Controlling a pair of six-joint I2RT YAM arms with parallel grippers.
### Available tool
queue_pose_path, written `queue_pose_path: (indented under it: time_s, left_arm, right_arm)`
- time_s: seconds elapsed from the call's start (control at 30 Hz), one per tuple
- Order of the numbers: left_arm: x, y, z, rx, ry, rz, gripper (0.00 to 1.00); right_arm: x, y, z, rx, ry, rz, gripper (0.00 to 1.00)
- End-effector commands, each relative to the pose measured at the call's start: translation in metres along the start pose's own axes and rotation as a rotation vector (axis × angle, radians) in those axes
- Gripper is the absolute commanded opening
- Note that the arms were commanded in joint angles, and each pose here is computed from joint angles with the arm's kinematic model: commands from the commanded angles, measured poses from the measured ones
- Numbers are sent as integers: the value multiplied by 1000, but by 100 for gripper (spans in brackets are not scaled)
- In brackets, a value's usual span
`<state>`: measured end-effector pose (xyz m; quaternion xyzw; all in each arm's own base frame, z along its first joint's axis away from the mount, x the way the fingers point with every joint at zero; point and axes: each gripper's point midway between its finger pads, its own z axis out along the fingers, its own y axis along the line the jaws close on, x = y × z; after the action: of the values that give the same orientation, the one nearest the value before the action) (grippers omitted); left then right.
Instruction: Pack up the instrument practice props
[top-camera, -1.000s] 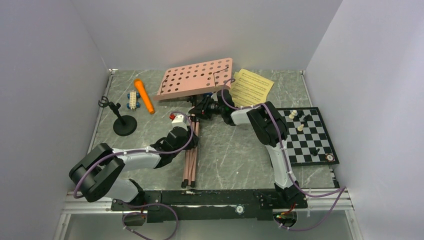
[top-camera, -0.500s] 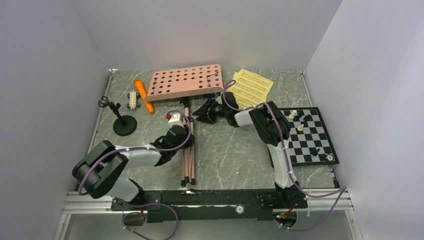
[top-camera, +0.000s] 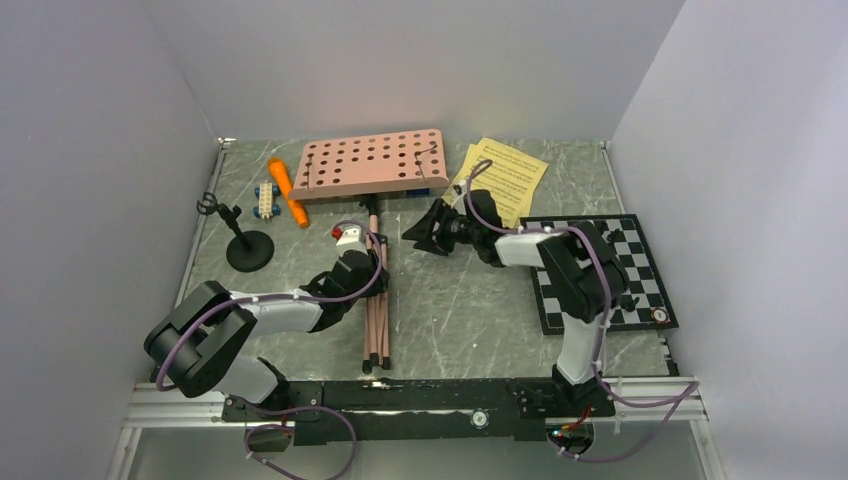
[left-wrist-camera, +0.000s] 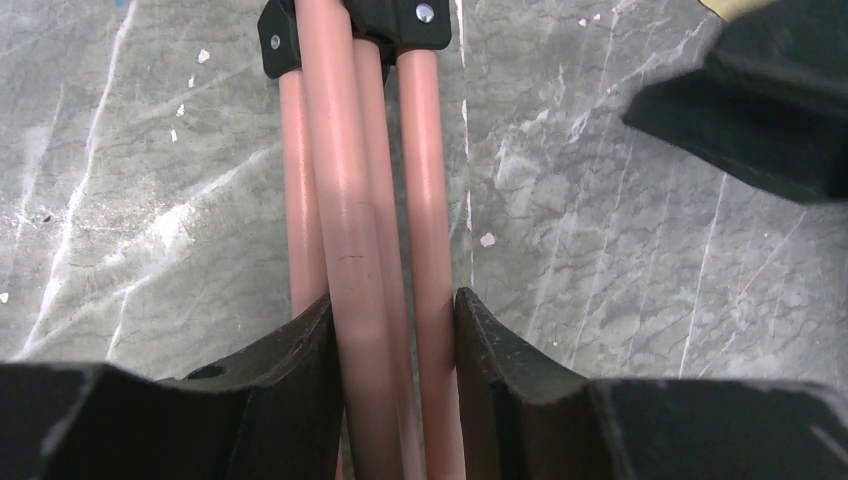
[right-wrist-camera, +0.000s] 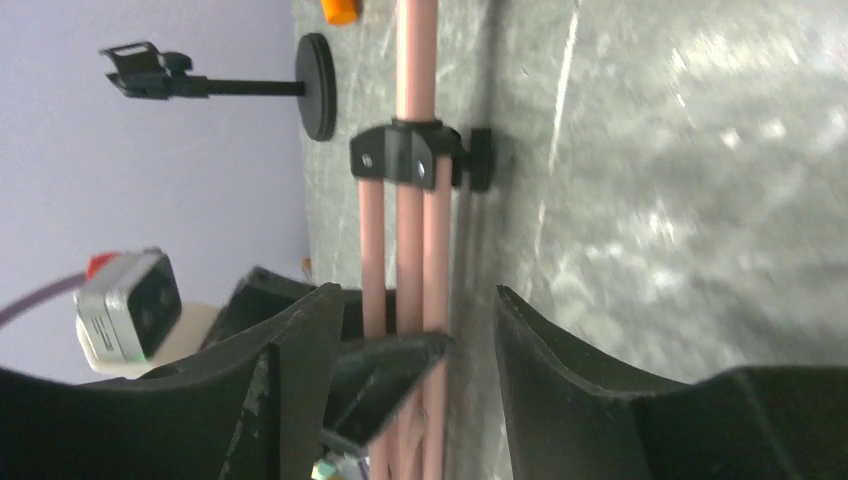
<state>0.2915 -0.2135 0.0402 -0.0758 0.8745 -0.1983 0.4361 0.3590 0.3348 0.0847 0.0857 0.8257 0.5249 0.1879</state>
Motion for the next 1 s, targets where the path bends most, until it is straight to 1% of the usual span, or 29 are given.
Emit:
queue_pose_path:
  time_s: [0.0, 0.1, 0.2, 0.37, 0.47, 0.53, 0.67, 0.87, 0.9, 0.93, 0.97]
  left_arm:
    - [-14, 14, 2, -72, -44, 86, 0]
    - [-15, 6, 2, -47, -29, 94, 0]
    - [-17, -4, 3, -14, -10, 114, 0]
    - [-20, -22, 1, 58, 8, 144, 0]
    - [-22, -38, -3, 128, 3, 158, 1]
    - [-23, -51, -6, 169, 17, 184, 11]
    - [-24, -67, -15, 195, 22, 216, 37]
    - [-38, -64, -37, 172, -16, 149, 73]
    - [-43, -64, -42, 169, -27, 142, 80]
    - [-48, -65, -48, 172, -43, 134, 91]
    - [-53, -64, -53, 171, -60, 128, 98]
  right_arm:
    - [10, -15, -36, 122, -46, -112, 61]
    - [14, -18, -62, 200, -87, -193, 61]
    - [21, -14, -88, 276, -133, -315, 61]
    - [29, -1, -130, 406, -280, -550, 61]
    - [37, 1, -151, 440, -331, -619, 61]
    - [41, -4, -160, 452, -343, -619, 61]
    - [44, -6, -169, 455, -354, -611, 62]
    - [40, 11, -176, 422, -377, -621, 64]
    - [39, 16, -178, 415, -383, -625, 64]
    - [38, 19, -180, 411, -389, -629, 64]
    - [37, 22, -182, 407, -394, -632, 64]
